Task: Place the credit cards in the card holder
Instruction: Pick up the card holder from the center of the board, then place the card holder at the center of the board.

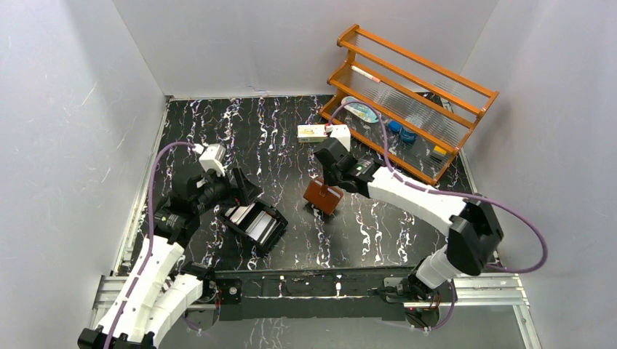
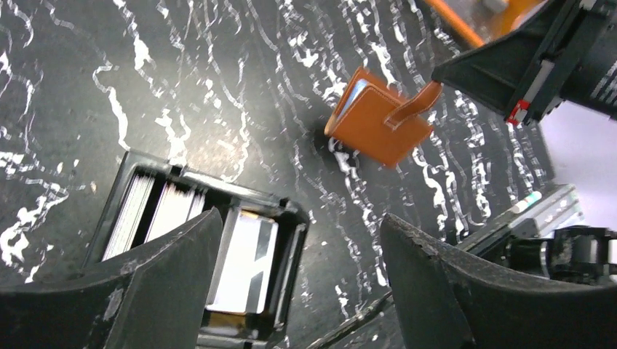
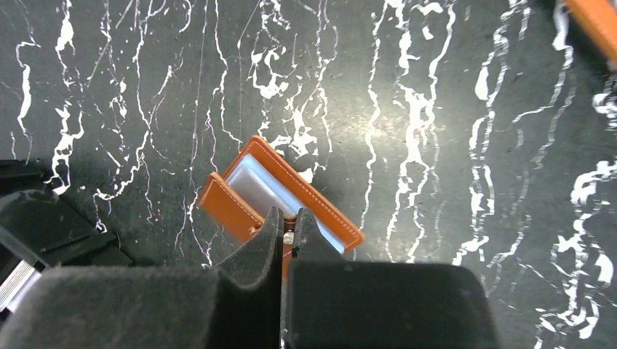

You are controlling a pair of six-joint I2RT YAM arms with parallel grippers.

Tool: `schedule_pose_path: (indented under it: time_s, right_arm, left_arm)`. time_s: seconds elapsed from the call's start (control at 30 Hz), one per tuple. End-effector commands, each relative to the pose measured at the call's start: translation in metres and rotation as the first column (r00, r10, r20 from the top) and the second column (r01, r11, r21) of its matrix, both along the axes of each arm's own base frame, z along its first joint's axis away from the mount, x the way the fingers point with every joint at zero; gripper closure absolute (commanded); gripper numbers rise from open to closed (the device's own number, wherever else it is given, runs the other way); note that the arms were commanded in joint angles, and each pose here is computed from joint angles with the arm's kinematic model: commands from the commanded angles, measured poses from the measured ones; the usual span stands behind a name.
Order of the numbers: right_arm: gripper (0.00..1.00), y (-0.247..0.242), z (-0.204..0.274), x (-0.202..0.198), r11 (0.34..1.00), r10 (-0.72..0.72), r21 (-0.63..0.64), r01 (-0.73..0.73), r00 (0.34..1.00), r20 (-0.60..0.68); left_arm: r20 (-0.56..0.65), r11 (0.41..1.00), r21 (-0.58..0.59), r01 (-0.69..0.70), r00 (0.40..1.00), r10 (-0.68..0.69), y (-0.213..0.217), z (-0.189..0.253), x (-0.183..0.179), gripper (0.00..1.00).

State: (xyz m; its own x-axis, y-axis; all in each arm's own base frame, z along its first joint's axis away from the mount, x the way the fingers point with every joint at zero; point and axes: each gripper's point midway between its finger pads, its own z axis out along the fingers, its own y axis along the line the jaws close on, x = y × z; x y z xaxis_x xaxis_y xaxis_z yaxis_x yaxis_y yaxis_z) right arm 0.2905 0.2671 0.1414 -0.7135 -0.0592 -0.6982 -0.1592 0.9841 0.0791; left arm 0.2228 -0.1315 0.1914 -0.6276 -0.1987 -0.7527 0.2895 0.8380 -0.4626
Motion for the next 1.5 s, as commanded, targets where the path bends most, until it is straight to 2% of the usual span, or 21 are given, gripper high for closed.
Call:
schedule_pose_path:
  time_s: [0.0,0.23,0.33,0.5,0.6,0.7,0.8,0.83,1.0,1.1,1.3,1.47]
  right_arm:
    - [1.0,-0.028,0.035,0.002,0.998,0.02,-0.065,-0.012,0.994,0.112]
    - [1.0,-0.039,0.073,-0.004,0.999,0.042,0.0,-0.042,0.988,0.151]
    - [1.0,-0.046,0.075,-0.006,1.0,-0.026,0.021,0.024,0.992,0.123]
    - [1.0,-0.083,0.054,-0.02,0.976,-0.178,-0.118,0.182,0.983,0.042]
    - [1.0,-0.089,0.027,-0.039,0.97,-0.208,-0.143,0.199,0.977,-0.052]
    - [0.95,-0.063,0.0,-0.054,0.988,-0.153,-0.014,0.153,0.977,-0.149]
    - [0.92,-0.045,-0.019,-0.065,0.977,-0.137,0.133,0.166,0.97,-0.203]
    - [0.89,-0.038,-0.017,-0.065,0.968,-0.126,0.191,0.165,0.972,-0.2]
    - [0.6,-0.012,0.003,-0.07,0.921,-0.003,0.384,0.061,0.988,-0.152]
    - [0.44,-0.02,0.008,-0.067,0.936,0.077,0.351,-0.039,0.992,-0.095]
    - [0.28,-0.039,-0.011,-0.07,0.927,0.175,0.363,-0.097,0.966,-0.188]
    - [0.26,-0.036,-0.034,-0.092,0.912,0.216,0.4,-0.089,0.933,-0.286]
  left_arm:
    - [0.053,0.995,-0.078,0.059,0.997,-0.054,-0.016,0.047,0.01,0.23]
    - [-0.003,0.985,-0.124,0.12,0.993,-0.121,-0.037,0.06,0.03,0.3]
    - [-0.035,0.978,-0.164,0.125,0.991,-0.133,-0.044,0.063,0.036,0.34]
    - [-0.064,0.982,-0.152,0.112,0.99,-0.122,-0.047,0.055,0.045,0.39]
    - [-0.103,0.984,-0.149,0.094,0.989,-0.11,-0.048,0.045,0.05,0.41]
    - [-0.16,0.984,-0.163,0.073,0.982,-0.099,-0.052,0.034,0.053,0.43]
    - [-0.196,0.986,-0.144,0.086,0.974,-0.113,-0.061,0.023,0.057,0.46]
    - [-0.205,0.986,-0.134,0.098,0.971,-0.124,-0.065,0.019,0.058,0.47]
    - [-0.243,0.984,-0.103,0.144,0.956,-0.165,-0.086,0.01,0.059,0.51]
    - [-0.24,0.983,-0.087,0.161,0.955,-0.177,-0.097,0.01,0.059,0.52]
    - [-0.284,0.975,-0.07,0.212,0.933,-0.223,-0.119,-0.004,0.048,0.51]
    - [-0.302,0.971,-0.07,0.23,0.923,-0.24,-0.127,-0.007,0.039,0.51]
